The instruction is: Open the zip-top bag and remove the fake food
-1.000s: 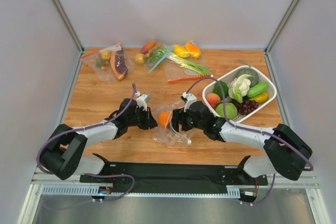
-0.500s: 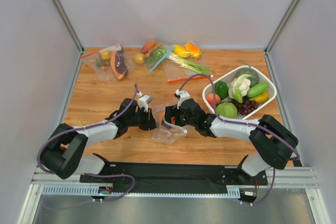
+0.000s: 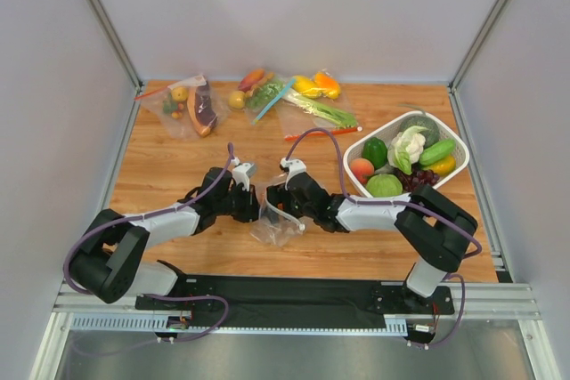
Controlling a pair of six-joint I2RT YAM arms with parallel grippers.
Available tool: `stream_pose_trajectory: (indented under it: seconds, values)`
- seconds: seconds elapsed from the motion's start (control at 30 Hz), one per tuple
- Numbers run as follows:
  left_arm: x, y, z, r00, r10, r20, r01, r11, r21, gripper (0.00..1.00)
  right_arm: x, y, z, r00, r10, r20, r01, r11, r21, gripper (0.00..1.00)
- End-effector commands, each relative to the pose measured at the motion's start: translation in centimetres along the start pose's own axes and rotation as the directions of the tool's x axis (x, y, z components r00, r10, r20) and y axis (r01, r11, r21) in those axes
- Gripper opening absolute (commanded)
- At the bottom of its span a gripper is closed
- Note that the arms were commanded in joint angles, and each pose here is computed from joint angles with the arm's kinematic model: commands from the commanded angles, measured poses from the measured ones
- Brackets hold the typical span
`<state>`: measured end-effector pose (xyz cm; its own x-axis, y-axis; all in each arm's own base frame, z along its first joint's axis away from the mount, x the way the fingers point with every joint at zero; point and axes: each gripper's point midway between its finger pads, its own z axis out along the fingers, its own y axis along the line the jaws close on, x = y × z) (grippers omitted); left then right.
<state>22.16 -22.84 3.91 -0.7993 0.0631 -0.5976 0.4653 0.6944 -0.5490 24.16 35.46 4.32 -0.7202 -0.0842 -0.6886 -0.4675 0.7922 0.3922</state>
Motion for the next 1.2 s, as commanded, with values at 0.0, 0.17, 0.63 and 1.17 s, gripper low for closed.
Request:
stream_pose_trajectory:
  seconds: [0.0,0.17,0.63,1.17]
  values:
    - [-2.5,-2.8,-0.1,0.994,0.078,0.072,-0.086,0.990,0.115,0.00,-1.1,-0.5,1.1,0.998,-0.001,0.060,-0.002,0.998,0.059,0.82]
    - [-1.9,-2.6,-0.3,0.995,0.075,0.062,-0.082,0.991,0.109,0.00,-1.8,-0.9,1.0,0.995,0.006,0.104,-0.015,0.996,0.088,0.60]
    - [-0.8,-0.8,-1.6,0.998,0.020,0.057,-0.020,1.000,-0.013,0.00,-3.5,-0.7,-1.7,0.981,0.005,0.196,-0.022,0.996,0.081,0.48]
    - [-5.2,-0.2,-6.9,0.955,0.033,0.293,0.025,0.981,-0.193,0.86,-1.3,-1.6,-3.0,0.988,0.016,0.154,-0.028,0.996,0.081,0.49]
